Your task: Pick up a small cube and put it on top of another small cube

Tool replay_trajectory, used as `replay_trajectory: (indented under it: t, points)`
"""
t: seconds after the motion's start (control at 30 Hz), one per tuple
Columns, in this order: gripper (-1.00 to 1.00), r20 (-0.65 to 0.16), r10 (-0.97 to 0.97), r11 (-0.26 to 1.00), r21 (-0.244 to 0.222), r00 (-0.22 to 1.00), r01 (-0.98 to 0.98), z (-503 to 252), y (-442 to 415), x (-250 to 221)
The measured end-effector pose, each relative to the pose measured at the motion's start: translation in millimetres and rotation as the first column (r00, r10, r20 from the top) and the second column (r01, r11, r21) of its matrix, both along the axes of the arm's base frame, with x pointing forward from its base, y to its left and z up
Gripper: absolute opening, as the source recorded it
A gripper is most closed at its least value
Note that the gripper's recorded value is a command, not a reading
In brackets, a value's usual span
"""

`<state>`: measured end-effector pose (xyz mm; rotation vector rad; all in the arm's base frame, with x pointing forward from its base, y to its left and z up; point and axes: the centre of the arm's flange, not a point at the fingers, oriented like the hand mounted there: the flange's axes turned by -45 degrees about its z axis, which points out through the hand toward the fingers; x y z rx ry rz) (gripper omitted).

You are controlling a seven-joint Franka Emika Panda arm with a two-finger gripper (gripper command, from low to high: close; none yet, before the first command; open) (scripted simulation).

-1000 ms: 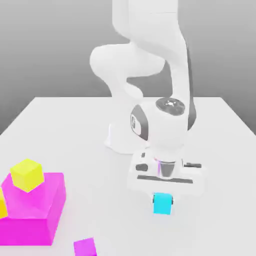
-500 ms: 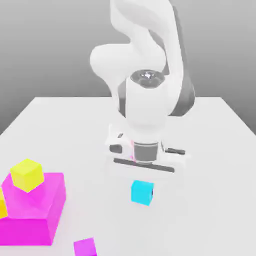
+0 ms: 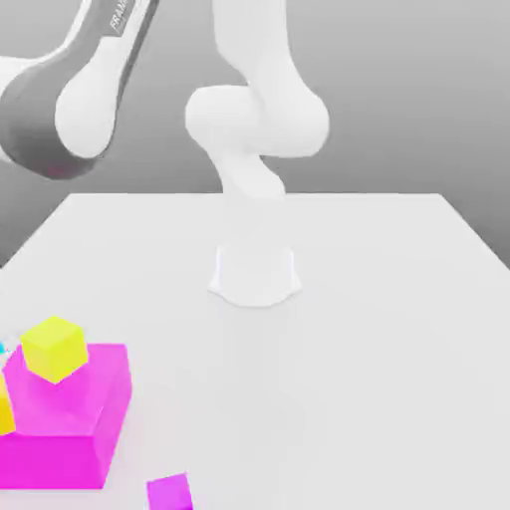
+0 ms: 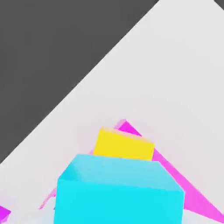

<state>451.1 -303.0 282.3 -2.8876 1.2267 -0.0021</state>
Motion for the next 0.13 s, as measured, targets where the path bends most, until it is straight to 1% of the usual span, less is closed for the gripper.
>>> replay_trajectory:
  t: [0.03,0.13]
  points:
    - [1.0,0.0,0.0,1.0,-0.001,1.0,0.0,-8.5,-0.4,-0.4]
    - [1.0,0.0,0.0,1.0,-0.001,1.0,0.0,-8.5,-0.4,-0.4]
